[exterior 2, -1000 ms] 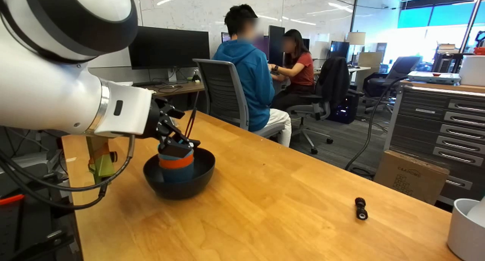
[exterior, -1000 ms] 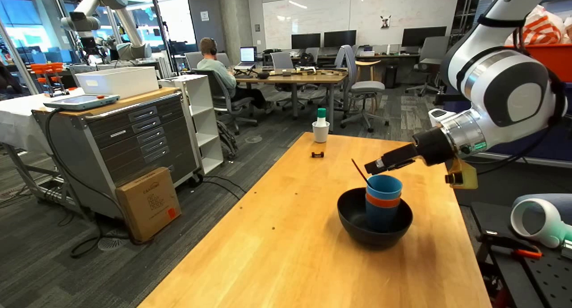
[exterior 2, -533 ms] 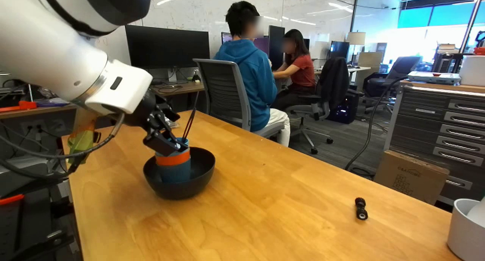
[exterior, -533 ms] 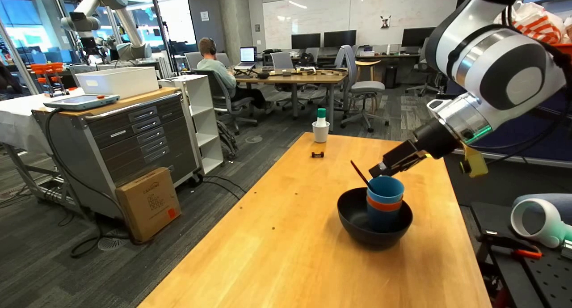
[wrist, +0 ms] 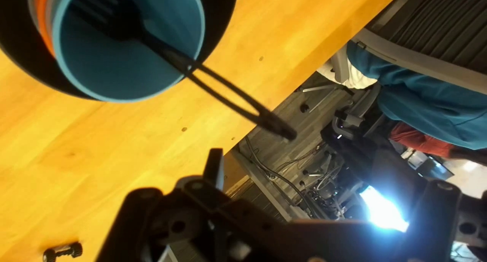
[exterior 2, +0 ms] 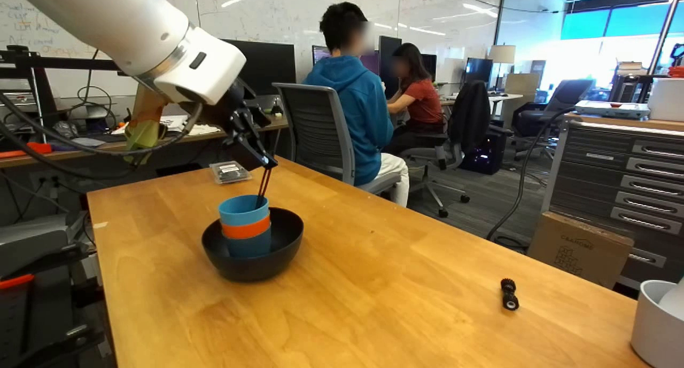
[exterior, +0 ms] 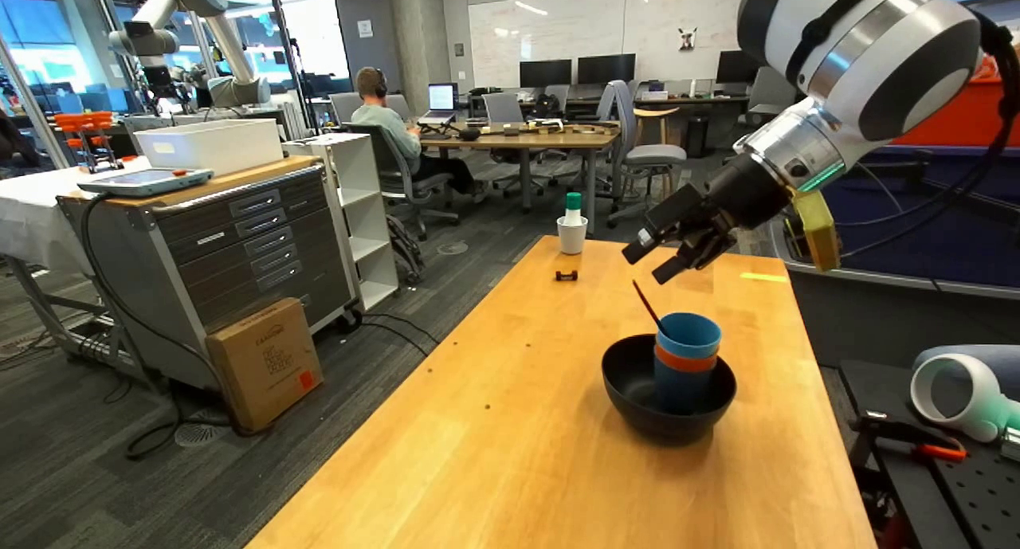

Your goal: Stack the three cups and put the in the bowl, then pick the fork and put it in the cups

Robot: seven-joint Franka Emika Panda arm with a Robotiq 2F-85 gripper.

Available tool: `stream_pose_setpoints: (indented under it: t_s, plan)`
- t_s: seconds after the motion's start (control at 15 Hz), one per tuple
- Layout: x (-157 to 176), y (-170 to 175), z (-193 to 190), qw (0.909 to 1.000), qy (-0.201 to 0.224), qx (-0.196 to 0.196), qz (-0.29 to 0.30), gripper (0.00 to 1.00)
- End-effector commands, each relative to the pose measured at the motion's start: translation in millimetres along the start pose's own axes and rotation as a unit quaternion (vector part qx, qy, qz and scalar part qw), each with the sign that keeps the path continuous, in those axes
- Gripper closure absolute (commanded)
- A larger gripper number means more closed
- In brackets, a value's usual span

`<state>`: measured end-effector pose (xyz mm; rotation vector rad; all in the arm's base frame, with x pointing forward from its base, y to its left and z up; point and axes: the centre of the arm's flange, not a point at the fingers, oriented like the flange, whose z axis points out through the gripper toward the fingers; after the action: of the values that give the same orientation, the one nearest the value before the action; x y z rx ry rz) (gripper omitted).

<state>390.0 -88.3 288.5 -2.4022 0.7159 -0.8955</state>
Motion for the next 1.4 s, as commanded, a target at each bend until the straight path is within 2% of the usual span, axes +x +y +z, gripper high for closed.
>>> stream_pose_setpoints:
  t_s: [0.0,0.13,0.47,1.0,1.33]
  plan:
    - [29,-21,-26,0.9995,-0.024,-0.015,0.012,0.0]
    - [37,-26,-29,0.9975,-0.056,-0.041,0.012,0.0]
    - [46,-29,-22,0.9823,-0.13,-0.135,0.003,0.0]
    - [57,-37,-21,0.9575,-0.224,-0.182,0.0,0.0]
    - [102,-74,-63,0.9357,-0.285,-0.208,-0.003,0.0]
